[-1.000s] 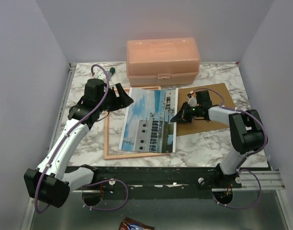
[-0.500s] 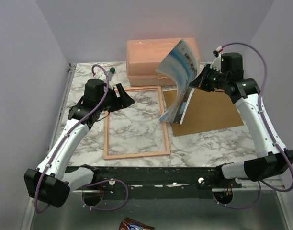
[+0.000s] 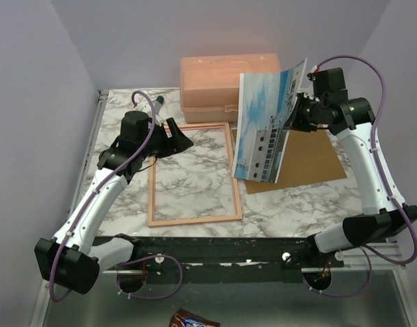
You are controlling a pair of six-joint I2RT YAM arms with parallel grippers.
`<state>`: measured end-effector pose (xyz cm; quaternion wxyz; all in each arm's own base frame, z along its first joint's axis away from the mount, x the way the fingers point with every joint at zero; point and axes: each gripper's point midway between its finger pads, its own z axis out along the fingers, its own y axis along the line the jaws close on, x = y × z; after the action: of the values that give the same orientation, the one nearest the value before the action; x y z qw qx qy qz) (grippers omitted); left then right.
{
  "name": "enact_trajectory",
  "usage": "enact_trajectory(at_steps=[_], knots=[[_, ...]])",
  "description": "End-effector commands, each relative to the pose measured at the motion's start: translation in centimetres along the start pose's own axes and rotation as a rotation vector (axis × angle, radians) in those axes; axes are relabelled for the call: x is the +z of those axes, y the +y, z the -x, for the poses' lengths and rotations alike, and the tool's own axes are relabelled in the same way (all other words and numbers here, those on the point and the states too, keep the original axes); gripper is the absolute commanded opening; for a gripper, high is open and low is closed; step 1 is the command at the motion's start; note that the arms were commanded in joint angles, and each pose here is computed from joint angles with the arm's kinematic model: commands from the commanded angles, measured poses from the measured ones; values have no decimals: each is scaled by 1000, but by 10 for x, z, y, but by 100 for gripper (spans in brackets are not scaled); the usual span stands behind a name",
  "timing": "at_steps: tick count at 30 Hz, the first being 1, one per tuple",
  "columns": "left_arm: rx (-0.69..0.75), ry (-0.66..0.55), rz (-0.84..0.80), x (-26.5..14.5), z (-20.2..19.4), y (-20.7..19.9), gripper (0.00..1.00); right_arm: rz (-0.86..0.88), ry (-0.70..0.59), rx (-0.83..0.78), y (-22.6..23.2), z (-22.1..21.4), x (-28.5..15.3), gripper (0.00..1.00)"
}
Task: Put the photo into the frame
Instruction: Pick up the photo at the center of the board.
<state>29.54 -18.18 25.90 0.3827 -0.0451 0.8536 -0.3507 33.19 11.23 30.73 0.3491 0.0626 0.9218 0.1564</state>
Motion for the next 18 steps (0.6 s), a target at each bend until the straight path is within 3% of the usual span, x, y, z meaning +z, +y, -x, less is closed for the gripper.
enact_trajectory(at_steps=[1,12,18], knots=[[7,8,-38,2,2,-10,73,-96,42,-54,-8,-8,0,1],[7,24,-37,6,-1,-9,73,-230,-111,-75,-22,32,-53,1],[10,26,-33,4,-1,-9,73,-244,-75,-80,-26,23,-48,1]])
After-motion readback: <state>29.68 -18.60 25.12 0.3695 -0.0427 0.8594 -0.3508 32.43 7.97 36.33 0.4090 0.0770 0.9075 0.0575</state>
